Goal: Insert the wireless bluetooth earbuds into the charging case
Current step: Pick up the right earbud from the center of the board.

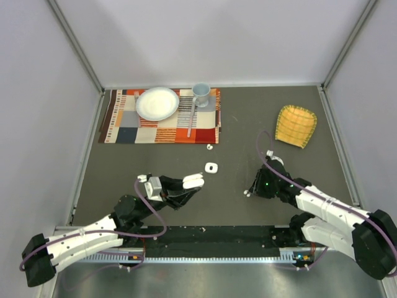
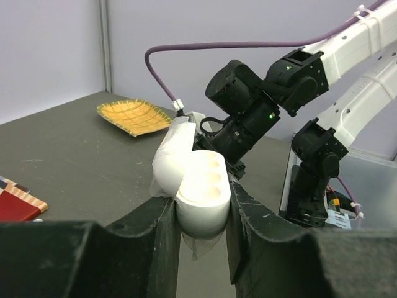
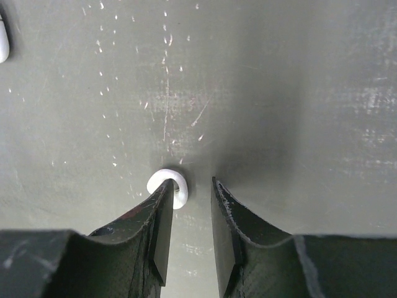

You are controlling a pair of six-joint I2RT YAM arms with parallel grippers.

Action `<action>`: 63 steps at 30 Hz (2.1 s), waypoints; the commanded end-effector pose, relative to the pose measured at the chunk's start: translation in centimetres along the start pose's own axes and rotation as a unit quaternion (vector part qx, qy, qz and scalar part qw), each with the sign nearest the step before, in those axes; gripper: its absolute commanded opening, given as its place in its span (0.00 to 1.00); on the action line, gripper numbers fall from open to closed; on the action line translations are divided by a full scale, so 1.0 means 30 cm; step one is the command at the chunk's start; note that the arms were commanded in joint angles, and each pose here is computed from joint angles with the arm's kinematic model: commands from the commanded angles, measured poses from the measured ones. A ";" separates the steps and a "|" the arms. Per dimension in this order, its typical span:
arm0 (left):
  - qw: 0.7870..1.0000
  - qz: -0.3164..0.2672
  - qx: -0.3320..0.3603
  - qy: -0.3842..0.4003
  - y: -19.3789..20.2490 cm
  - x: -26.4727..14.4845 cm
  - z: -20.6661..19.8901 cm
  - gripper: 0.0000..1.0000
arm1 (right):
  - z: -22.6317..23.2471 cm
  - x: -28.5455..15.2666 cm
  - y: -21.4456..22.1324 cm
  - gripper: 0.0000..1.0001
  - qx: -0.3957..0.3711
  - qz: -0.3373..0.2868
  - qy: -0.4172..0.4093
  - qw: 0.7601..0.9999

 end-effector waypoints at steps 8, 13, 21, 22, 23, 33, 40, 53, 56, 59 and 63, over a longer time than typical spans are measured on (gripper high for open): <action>1.000 -0.019 -0.003 0.006 -0.011 -0.008 -0.008 0.00 | 0.033 0.036 0.002 0.22 -0.042 0.024 -0.026 0.998; 1.000 -0.017 -0.003 0.005 -0.009 -0.009 -0.007 0.00 | 0.033 0.039 0.013 0.20 -0.057 0.037 -0.036 0.997; 1.000 -0.015 -0.003 0.004 -0.006 -0.010 -0.006 0.00 | 0.060 0.021 0.006 0.18 -0.066 0.033 -0.069 0.995; 1.000 -0.016 -0.003 0.005 -0.007 -0.011 -0.007 0.00 | 0.063 0.021 0.004 0.18 -0.067 0.033 -0.072 0.995; 1.000 -0.017 -0.003 0.006 -0.008 -0.010 -0.008 0.00 | 0.065 0.019 0.005 0.18 -0.068 0.035 -0.074 0.994; 1.000 -0.015 -0.003 0.006 -0.006 -0.011 -0.008 0.00 | 0.073 0.012 0.009 0.18 -0.085 0.036 -0.096 0.991; 1.000 -0.014 -0.006 0.006 -0.003 -0.013 -0.009 0.00 | 0.078 0.008 0.015 0.19 -0.094 0.038 -0.108 0.989; 1.000 -0.015 -0.006 0.008 -0.006 -0.013 -0.010 0.00 | 0.089 0.029 0.038 0.19 -0.106 0.061 -0.112 0.986; 1.000 -0.015 -0.007 0.009 -0.006 -0.013 -0.011 0.00 | 0.089 0.030 0.039 0.19 -0.107 0.059 -0.112 0.986; 1.000 -0.015 -0.008 0.009 -0.005 -0.014 -0.011 0.00 | 0.092 0.031 0.039 0.17 -0.108 0.059 -0.112 0.986; 1.000 -0.015 -0.008 0.009 -0.005 -0.014 -0.011 0.00 | 0.098 0.030 0.034 0.09 -0.108 0.056 -0.115 0.986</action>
Point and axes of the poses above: each gripper's point midway between its finger pads, its own x axis out along the fingers, its own z axis along the line the jaws close on, y = z × x, the point moved 7 cm from there along -x, back along the fingers, and after that the axes turned 5 degrees about x, right-handed, at the moved point
